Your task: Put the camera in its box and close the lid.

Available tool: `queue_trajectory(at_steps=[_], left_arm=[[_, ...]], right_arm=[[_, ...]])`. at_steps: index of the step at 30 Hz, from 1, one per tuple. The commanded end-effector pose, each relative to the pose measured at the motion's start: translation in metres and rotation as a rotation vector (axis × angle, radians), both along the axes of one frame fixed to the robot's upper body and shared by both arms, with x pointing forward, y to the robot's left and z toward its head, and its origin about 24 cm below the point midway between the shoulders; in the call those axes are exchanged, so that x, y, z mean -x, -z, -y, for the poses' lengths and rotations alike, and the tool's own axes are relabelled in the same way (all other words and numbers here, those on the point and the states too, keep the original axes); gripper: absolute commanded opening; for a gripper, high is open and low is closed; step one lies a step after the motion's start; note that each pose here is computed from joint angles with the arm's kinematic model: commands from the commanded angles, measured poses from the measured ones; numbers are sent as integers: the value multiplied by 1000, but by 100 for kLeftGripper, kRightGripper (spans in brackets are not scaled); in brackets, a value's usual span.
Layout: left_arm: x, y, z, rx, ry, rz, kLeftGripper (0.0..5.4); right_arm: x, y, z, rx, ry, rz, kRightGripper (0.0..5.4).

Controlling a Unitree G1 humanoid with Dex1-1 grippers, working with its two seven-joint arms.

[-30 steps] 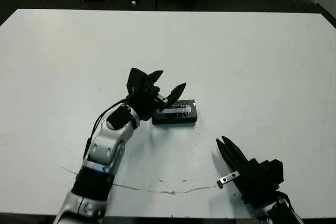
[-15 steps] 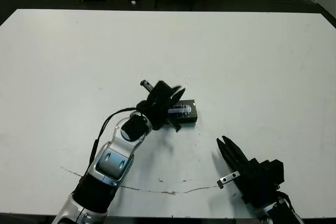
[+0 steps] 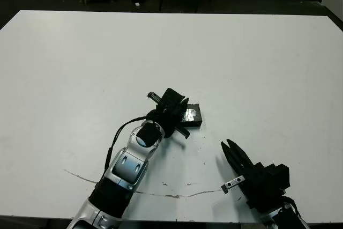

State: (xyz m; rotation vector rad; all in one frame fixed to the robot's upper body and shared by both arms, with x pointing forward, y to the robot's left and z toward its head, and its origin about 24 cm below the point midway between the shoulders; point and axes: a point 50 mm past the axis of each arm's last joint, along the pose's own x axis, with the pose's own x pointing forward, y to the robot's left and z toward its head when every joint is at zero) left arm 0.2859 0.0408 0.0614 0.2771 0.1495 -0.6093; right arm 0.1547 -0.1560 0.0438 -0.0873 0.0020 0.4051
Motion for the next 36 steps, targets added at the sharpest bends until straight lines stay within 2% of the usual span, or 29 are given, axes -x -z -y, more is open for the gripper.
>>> queue_trajectory(at_steps=[1,8,11,13,16,21,26,28,32,36], left_arm=[[25,66,-26,-111,-72,-287,2],[36,92,-45,-128,-139,-384,2],[38,92,-52,-123,-155,-391,2],[39,85,-55,-107,-145,-375,2],[43,71,-62,-49,-123,-327,2],[58,22,-81,173,-114,-136,2],[66,-38,-120,330,-216,167,2],[65,-55,-138,370,-264,279,2],[65,-73,-169,428,-345,396,2],[68,-74,-186,409,-427,401,2]], right_arm=[[10,9,2,10,7,-64,0],[10,10,4,2,3,-70,0],[10,11,4,5,0,-65,0],[10,11,4,6,4,-74,0],[11,11,3,5,14,-84,0],[9,7,5,15,12,-54,0],[2,-7,8,-16,20,19,0],[-5,-15,11,-16,27,57,0],[-22,-32,19,-5,67,129,0],[-38,-47,25,-19,129,188,0]])
